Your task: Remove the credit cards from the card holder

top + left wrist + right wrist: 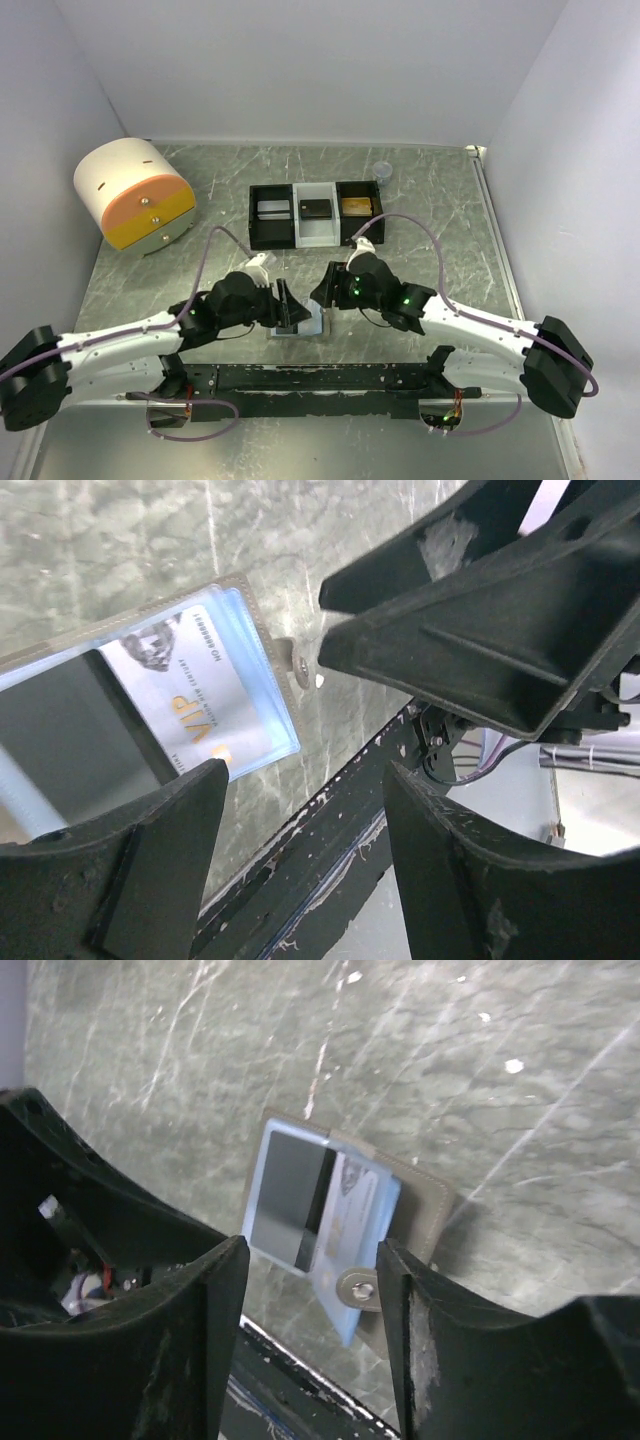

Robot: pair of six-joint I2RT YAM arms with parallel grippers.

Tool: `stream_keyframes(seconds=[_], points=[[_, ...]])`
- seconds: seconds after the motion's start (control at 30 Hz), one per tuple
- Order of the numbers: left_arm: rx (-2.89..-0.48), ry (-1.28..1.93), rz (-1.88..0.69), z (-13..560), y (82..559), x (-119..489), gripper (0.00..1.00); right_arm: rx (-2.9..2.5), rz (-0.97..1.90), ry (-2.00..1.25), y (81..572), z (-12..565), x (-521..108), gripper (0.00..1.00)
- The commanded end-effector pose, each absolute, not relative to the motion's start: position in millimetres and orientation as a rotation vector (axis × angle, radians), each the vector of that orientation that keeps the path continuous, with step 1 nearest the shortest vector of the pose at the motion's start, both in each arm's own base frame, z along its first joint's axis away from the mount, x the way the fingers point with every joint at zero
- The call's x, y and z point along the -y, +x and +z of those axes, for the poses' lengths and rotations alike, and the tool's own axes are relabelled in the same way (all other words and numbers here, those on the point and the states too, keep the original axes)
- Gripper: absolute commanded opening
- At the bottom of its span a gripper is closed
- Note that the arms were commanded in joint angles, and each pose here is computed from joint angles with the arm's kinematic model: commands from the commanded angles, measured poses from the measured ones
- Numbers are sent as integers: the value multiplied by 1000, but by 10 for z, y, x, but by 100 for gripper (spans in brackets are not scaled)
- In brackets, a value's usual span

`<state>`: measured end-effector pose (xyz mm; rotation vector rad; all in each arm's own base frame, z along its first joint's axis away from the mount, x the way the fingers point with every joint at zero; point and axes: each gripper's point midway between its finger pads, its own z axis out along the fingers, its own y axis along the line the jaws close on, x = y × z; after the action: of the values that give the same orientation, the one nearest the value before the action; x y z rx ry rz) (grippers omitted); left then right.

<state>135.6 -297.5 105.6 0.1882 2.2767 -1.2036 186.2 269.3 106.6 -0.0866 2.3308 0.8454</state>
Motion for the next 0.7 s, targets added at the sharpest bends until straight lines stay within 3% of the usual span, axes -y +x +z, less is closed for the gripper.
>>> stream_keyframes(seconds=[0.0,0.17,0.37,0.67], points=[[-2300,42,-1047,974,1423,2650,74,-2269,1061,-146,1763,1256,-2939,50],[-2297,-55,-1005,950,1425,2464,73,-2315,1144,-246,1665,1187,-3131,35],[-2304,-92,-948,954,1470,2393,71,-2387,1131,-325,1636,1019,-3235,25],[-2316,-17,-969,982,1476,2536,70,-2502,855,-260,1706,563,-2895,23]])
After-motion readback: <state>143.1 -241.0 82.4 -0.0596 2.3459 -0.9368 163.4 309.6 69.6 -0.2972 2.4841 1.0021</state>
